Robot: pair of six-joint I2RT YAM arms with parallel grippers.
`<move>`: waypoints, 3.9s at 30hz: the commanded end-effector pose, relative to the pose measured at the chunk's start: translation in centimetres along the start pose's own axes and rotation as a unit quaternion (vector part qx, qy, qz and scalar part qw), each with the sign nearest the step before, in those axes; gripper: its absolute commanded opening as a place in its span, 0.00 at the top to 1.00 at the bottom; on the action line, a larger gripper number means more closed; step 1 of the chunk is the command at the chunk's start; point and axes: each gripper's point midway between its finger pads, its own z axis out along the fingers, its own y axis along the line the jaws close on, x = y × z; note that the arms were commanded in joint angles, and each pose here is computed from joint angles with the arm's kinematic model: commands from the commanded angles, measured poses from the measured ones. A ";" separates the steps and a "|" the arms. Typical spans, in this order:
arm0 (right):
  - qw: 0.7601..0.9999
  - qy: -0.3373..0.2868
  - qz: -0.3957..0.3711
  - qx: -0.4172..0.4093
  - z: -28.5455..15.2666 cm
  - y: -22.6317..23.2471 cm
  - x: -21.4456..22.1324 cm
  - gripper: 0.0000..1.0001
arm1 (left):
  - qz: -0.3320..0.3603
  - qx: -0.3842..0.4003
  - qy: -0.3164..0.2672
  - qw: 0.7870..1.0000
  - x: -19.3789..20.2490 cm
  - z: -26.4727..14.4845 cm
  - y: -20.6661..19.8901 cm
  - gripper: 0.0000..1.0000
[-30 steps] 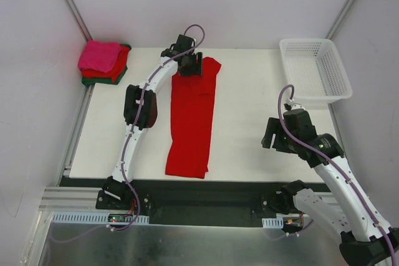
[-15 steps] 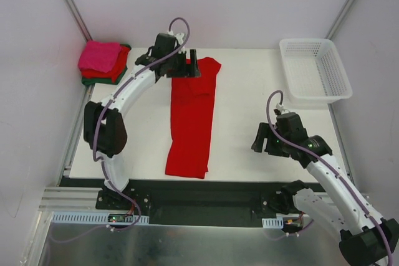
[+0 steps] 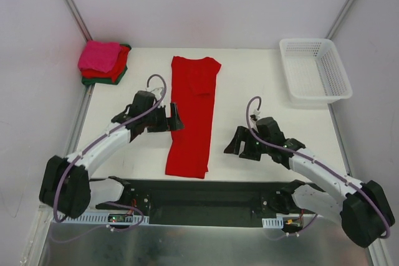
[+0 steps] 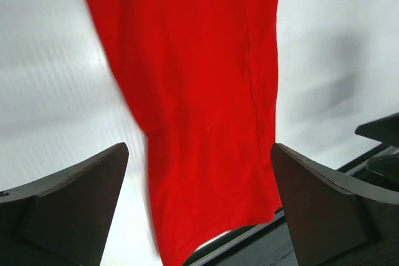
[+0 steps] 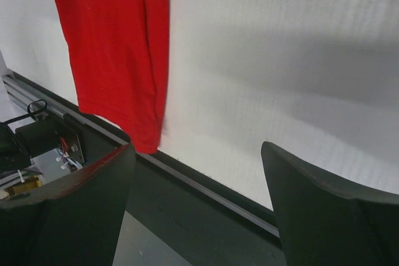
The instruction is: Fold and stack the t-shirts
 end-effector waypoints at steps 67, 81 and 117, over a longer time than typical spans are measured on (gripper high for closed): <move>0.996 0.055 -0.011 0.064 8.5 4.0 11.2 0.62 | -0.096 -0.006 0.082 0.992 16.3 -2.2 4.0 0.44; 0.996 0.062 -0.010 0.065 8.8 4.1 11.5 0.72 | -0.100 -0.015 0.098 0.990 17.9 -2.1 4.4 0.58; 0.989 0.018 -0.112 0.097 3.8 8.5 8.3 0.99 | -0.067 0.024 0.037 0.997 11.0 -6.1 -0.7 1.00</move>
